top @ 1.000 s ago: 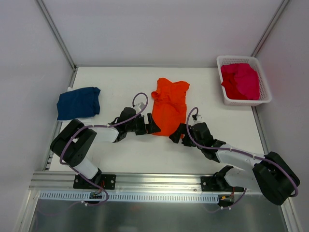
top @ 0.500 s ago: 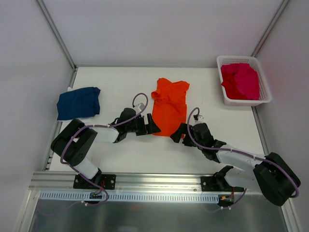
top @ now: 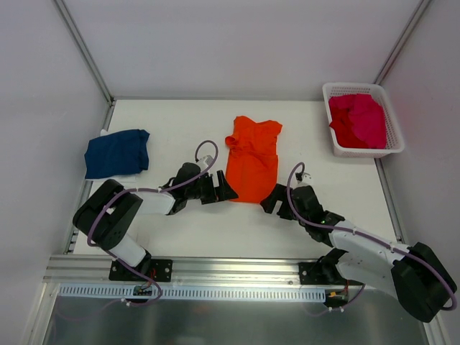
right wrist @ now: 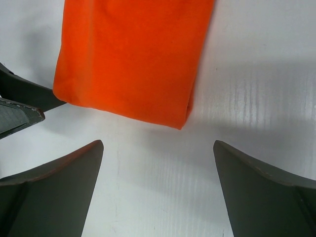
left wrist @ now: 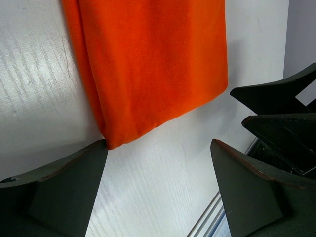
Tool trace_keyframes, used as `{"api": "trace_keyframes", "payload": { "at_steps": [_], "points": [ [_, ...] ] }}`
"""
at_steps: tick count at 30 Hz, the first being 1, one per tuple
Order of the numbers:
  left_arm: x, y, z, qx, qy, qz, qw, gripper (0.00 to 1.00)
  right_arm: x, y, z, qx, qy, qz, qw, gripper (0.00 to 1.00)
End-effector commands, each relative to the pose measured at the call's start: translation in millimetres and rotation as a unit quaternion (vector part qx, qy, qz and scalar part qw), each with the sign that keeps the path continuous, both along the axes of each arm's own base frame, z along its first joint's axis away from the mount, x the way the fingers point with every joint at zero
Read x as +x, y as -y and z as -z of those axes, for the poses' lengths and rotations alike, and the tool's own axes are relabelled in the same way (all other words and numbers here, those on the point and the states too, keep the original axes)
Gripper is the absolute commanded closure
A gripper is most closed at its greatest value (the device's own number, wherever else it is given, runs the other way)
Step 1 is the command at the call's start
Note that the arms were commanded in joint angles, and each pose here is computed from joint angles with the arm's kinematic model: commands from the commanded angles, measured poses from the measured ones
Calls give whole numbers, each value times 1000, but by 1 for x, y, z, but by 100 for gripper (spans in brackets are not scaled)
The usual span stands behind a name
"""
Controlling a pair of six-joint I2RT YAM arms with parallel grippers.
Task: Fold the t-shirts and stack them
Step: Fold the tshirt
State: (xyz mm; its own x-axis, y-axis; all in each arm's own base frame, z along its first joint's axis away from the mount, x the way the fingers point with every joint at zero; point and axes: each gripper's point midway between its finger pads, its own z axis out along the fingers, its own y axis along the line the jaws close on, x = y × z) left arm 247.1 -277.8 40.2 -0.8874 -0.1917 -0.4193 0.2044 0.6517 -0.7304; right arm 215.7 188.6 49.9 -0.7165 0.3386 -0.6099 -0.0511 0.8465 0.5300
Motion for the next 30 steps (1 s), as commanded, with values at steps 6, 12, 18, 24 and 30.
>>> {"api": "trace_keyframes", "payload": {
  "at_steps": [6,12,18,24,30],
  "points": [
    [-37,-20,62,77,-108,-3,991,12,2,2,9,-16,-4,4,1000,0],
    [-36,-18,63,76,-105,-1,992,14,5,-2,15,-15,-8,3,1000,1],
    [-34,-17,59,76,-99,0,992,18,10,-8,22,-18,-14,3,1000,0],
    [-31,-21,57,91,-95,-4,991,20,12,-15,35,-12,-29,-2,999,1],
    [-29,-27,58,109,-90,-13,990,25,11,-22,40,-10,-38,-9,999,1]
  ]
}}
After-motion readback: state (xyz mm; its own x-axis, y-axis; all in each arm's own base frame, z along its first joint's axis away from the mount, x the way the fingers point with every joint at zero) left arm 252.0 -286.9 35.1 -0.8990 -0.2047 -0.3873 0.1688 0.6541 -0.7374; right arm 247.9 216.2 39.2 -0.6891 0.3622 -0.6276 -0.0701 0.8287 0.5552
